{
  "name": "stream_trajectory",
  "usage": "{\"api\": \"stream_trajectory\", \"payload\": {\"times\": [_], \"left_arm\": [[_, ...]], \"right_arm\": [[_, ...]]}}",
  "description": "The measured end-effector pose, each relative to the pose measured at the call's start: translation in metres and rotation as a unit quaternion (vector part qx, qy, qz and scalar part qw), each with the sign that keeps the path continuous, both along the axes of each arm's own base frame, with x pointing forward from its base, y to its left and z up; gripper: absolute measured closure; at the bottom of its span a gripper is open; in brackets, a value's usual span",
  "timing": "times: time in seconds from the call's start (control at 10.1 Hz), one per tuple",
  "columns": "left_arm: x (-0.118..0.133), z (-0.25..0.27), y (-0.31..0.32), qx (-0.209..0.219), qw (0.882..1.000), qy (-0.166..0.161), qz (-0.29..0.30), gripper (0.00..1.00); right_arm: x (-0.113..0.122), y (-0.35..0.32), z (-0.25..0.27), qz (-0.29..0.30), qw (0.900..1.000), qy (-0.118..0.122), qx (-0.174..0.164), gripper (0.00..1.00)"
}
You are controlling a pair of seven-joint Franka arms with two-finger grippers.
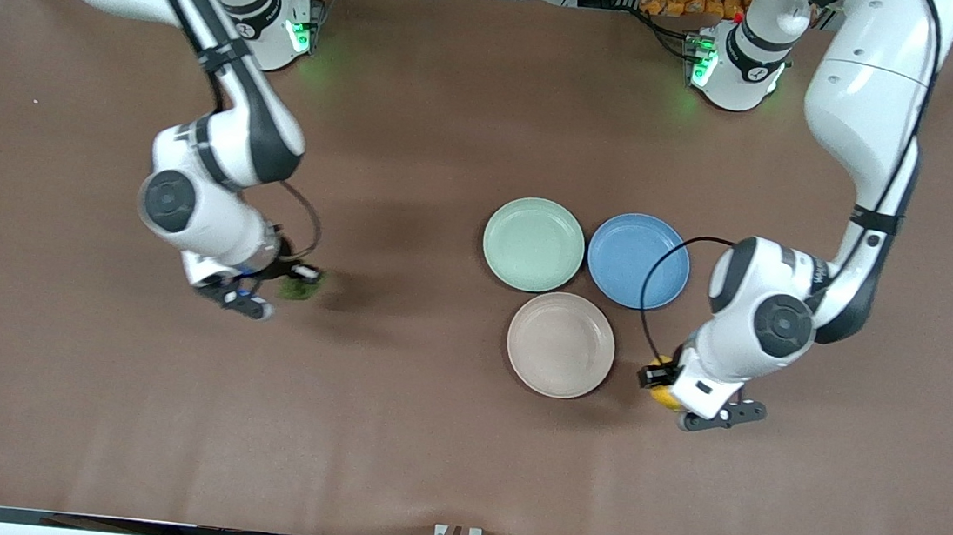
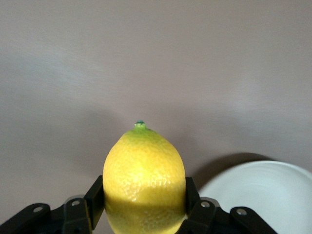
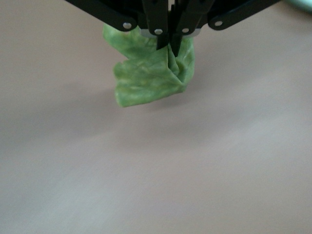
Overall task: Place lemon and lettuce in plates
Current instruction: 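Carry the lemon to the cream plate while the right gripper carries lettuce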
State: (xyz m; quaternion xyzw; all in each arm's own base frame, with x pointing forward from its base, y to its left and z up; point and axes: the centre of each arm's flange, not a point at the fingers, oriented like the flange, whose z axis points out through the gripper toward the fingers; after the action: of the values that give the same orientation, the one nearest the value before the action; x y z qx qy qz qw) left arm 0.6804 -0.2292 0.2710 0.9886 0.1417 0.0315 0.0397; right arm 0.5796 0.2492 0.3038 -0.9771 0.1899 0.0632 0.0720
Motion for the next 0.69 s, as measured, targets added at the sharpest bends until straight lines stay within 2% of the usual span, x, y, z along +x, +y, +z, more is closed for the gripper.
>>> {"api": "stream_trajectory", "payload": {"times": [0.2, 0.4, 0.5, 0.69], "left_arm": [[-0.014, -0.004, -0.048, -0.009, 1.000, -0.008, 0.017, 0.33], [-0.029, -0.018, -0.080, -0.010, 1.000, 0.000, 0.019, 0.33], [-0.036, -0.023, -0.092, -0.009, 1.000, 0.004, 0.020, 0.33], [-0.047, -0.032, -0.112, -0.008, 1.000, 0.011, 0.022, 0.33]], "right_arm": [[-0.034, 0.077, 0.018, -0.043, 0.999, 0.005, 0.024, 0.96], [-0.067, 0.145, 0.030, -0.084, 0.995, -0.012, 0.056, 0.96], [-0.085, 0.176, 0.027, -0.102, 0.992, -0.017, 0.073, 0.96], [-0.125, 0.229, 0.004, -0.127, 0.987, -0.008, 0.097, 0.96]]}}
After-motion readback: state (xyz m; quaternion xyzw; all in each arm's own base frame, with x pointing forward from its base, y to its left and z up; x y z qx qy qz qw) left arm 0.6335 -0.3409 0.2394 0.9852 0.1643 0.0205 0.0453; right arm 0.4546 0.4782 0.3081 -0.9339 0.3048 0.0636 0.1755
